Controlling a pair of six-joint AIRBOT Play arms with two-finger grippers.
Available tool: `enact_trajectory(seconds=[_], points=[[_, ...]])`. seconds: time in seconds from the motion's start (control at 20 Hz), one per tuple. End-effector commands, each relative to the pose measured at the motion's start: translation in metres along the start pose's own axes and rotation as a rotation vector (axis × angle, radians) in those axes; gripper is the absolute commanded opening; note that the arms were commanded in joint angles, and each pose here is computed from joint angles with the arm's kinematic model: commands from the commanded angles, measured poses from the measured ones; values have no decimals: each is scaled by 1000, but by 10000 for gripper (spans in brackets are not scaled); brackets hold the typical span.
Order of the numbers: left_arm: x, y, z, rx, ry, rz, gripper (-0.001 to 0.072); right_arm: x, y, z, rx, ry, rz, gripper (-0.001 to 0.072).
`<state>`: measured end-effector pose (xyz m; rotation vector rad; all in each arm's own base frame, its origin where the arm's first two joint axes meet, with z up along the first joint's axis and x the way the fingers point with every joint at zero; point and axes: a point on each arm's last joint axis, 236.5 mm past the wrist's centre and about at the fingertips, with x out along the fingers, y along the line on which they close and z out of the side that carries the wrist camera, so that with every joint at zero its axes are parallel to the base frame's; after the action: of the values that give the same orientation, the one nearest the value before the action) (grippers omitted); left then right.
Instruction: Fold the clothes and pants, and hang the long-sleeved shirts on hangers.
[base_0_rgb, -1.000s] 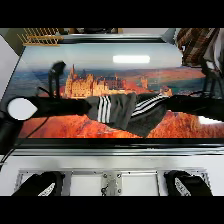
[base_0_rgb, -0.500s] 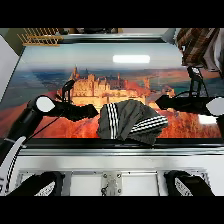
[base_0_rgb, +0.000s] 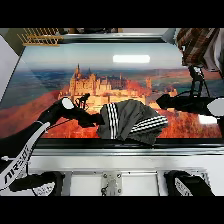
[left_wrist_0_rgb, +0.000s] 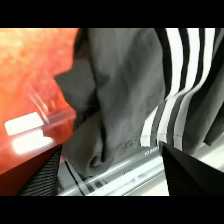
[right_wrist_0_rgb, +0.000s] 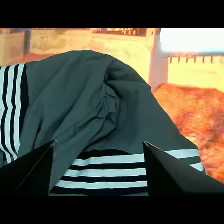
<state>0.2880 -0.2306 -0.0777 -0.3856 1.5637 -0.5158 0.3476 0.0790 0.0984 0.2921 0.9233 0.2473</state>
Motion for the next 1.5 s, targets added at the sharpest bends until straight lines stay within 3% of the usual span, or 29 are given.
enact_trajectory(seconds=[0.0,0.05,0.1,0.2,0.25,0.3,0.55,0.8,0.95,1.15,1.45], points=[[20,-13,-15,64,53,1,634,0,0,0,1,0,0,588],[22,-14,-17,76,57,5,435,0,0,0,1,0,0,588],[23,-14,-17,87,54,15,314,0,0,0,1,0,0,588],[25,-8,-15,116,46,50,295,0,0,0,1,0,0,588],[25,-6,-15,116,45,57,127,0,0,0,1,1,0,588],[23,-7,-12,116,36,54,6,0,0,0,0,1,-1,588],[-50,-33,39,150,-165,3,6,3,-25,-30,-3,116,-96,588],[-100,-42,60,167,-302,-12,6,37,-63,-134,316,340,-211,589],[-100,-39,61,173,-306,2,6,61,-48,-183,497,402,-129,589],[-100,-39,62,173,-310,2,6,88,-24,-169,649,259,37,589],[-103,-40,69,171,-342,0,6,102,-33,-154,680,173,33,585]])
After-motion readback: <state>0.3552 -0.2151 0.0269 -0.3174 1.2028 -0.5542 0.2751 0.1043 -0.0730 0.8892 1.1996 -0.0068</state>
